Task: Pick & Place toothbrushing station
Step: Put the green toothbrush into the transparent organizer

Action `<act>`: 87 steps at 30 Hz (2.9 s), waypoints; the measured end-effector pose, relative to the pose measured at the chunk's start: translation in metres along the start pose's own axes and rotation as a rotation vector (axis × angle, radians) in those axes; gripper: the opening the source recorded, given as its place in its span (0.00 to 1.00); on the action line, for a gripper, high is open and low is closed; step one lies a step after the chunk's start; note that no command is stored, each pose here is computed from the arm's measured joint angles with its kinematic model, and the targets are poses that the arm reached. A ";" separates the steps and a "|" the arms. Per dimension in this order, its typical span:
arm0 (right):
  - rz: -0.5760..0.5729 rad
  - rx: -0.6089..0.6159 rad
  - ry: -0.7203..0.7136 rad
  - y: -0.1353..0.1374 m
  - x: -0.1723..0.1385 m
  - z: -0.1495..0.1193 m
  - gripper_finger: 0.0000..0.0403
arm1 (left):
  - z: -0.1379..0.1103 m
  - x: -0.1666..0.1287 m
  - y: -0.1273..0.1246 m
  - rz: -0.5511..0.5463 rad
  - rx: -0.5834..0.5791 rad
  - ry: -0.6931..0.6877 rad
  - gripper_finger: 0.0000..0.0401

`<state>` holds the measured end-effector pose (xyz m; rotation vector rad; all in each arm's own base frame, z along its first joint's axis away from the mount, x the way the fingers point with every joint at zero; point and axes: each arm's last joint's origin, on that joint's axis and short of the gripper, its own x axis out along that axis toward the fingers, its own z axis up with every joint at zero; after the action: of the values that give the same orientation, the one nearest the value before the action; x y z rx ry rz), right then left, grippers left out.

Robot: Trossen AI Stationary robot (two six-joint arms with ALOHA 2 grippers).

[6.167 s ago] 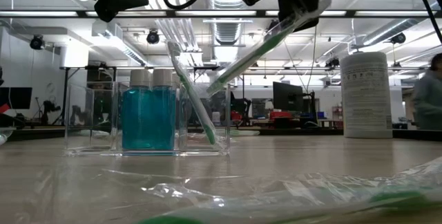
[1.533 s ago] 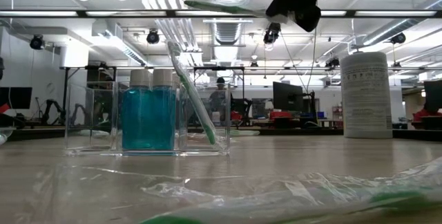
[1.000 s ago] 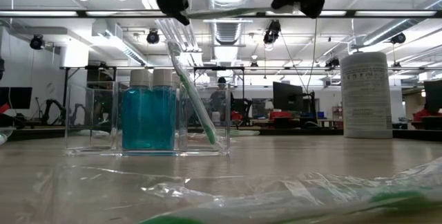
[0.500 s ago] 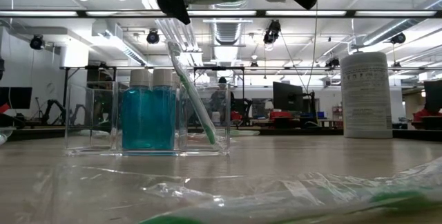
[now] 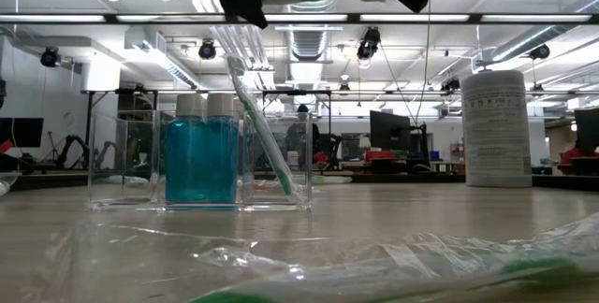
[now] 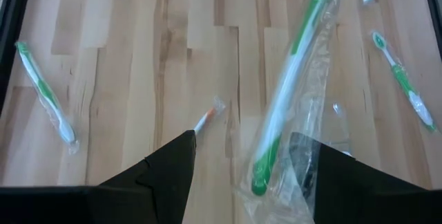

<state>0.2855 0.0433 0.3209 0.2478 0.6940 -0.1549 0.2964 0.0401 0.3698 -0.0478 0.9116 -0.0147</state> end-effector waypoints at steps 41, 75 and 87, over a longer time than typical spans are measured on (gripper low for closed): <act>0.002 -0.008 0.002 0.000 0.000 0.000 0.07 | 0.002 0.017 -0.007 -0.211 -0.011 -0.104 0.32; -0.004 -0.005 -0.002 -0.002 0.001 0.001 0.07 | -0.003 0.020 -0.011 -0.094 0.038 -0.049 0.02; 0.050 0.008 0.012 0.000 0.001 0.001 0.07 | -0.002 0.020 -0.011 -0.097 0.039 -0.050 0.02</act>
<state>0.2864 0.0427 0.3210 0.2735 0.6986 -0.1081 0.3066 0.0281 0.3532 -0.0557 0.8581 -0.1209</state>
